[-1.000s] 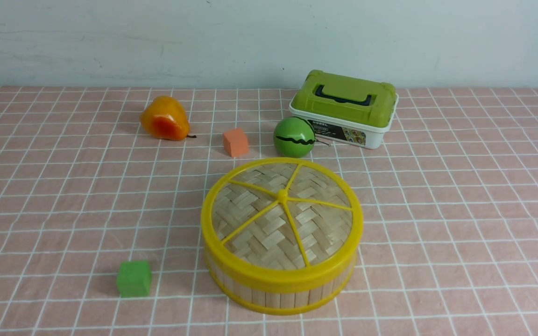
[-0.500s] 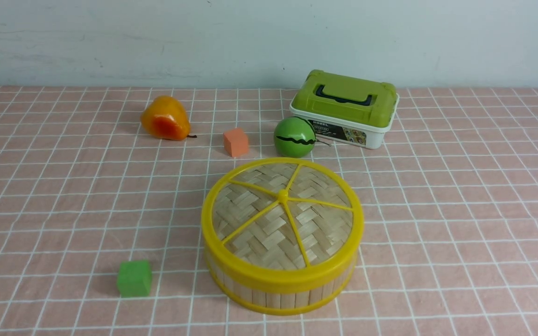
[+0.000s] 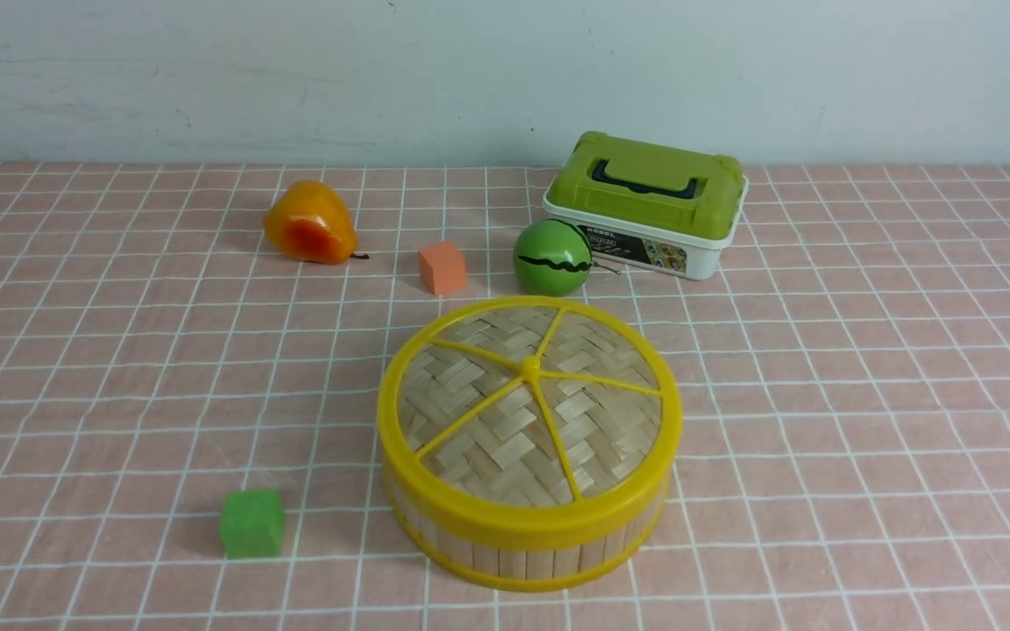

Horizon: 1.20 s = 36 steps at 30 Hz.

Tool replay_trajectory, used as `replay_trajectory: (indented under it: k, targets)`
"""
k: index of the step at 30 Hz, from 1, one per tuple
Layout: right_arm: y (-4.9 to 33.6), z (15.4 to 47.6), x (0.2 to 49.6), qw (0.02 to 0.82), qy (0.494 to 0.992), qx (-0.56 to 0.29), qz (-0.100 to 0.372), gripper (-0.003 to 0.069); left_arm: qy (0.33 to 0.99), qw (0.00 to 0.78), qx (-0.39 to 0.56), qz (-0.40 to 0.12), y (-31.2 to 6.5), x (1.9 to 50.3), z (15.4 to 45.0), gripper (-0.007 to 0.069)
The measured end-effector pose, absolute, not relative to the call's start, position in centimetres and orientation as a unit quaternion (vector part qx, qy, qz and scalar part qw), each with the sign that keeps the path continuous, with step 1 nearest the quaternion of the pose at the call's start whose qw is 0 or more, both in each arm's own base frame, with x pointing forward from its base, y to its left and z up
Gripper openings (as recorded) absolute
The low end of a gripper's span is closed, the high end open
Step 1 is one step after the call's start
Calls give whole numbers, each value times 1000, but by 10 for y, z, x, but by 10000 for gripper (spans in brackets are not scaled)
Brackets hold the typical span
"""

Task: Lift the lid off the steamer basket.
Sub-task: Use the right arm to lift the lid of the steamer

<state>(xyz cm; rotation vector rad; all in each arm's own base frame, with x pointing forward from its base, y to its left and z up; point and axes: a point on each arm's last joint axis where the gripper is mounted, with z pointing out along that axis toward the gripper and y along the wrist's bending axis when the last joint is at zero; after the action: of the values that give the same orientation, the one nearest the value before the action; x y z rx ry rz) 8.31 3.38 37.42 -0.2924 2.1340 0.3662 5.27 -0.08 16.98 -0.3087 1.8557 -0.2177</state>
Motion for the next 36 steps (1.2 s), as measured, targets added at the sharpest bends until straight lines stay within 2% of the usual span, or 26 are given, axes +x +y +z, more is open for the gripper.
replay_trajectory:
  k: [3,6,8,11,13,16,20,22,25,27,29,30,31,34,35,36]
  targets:
    - [39,398,101,409,879,-197,147,-19,795,585,-132,-93,-1,53,170,239]
    - [50,419,139,376,873,-255,180,-10,795,585,-132,-93,-1,53,170,239]
    - [62,425,163,358,867,-281,204,-5,795,585,-132,-93,-1,53,170,239]
    - [85,423,186,323,866,-319,211,-1,795,585,-132,-93,-1,53,170,239]
    - [102,418,200,295,872,-340,192,0,794,586,-132,-93,-1,53,170,239]
    - [135,400,223,245,888,-366,133,0,794,586,-132,-93,-1,53,170,239]
    - [176,382,245,216,897,-379,75,6,794,586,-132,-93,-1,53,170,239]
    - [195,375,262,211,902,-370,63,16,794,586,-132,-93,-1,53,170,239]
    - [216,371,284,213,909,-353,69,41,794,586,-132,-93,-1,53,170,239]
    - [227,364,298,209,911,-349,71,63,794,586,-132,-93,-1,53,170,239]
    - [243,357,318,212,910,-347,78,127,794,586,-132,-93,-1,53,170,239]
    - [244,354,320,209,911,-347,77,133,794,586,-132,-93,-1,53,170,239]
    - [255,346,332,207,911,-347,81,196,794,586,-132,-93,-1,53,170,239]
    - [268,329,349,200,913,-345,82,304,794,586,-132,-93,-1,53,170,239]
    - [269,329,350,201,913,-344,82,312,794,586,-132,-93,-1,53,170,239]
    - [276,315,359,191,917,-340,80,370,794,586,-132,-93,-1,53,170,239]
